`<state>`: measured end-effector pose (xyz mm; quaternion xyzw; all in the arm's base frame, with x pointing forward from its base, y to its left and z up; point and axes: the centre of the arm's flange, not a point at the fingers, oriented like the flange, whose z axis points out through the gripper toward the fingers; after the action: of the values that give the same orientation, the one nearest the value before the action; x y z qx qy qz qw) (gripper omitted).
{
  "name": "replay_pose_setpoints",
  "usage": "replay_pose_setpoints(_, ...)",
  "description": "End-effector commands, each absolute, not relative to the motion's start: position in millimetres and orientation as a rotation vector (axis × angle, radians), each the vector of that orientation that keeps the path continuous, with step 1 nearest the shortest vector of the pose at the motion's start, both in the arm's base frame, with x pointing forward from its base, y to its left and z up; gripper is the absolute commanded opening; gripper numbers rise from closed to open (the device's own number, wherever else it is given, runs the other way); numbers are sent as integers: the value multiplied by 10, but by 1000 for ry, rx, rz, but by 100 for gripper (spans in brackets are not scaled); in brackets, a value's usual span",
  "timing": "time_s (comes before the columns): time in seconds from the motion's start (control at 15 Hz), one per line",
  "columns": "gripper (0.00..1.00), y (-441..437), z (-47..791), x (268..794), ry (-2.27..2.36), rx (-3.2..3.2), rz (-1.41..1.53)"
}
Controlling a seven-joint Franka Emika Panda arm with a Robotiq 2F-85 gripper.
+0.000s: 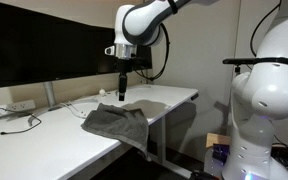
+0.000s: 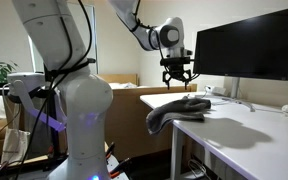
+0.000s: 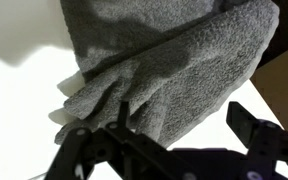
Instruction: Wipe the desk with the cloth
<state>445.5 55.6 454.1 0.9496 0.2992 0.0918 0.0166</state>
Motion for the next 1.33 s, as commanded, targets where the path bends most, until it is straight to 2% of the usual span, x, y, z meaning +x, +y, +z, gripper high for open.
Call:
replay_pose_setpoints(0.0, 100, 137, 4832, 4335, 913, 2942, 395)
replay_pose_setpoints(0.27, 100, -640, 4905, 4231, 937, 2968, 410)
replay_pose_setpoints(0.67, 100, -1737, 4509, 3992, 920, 3044, 83)
replay_pose_setpoints(1.27, 100, -1887, 4368, 4050, 854, 3062, 39)
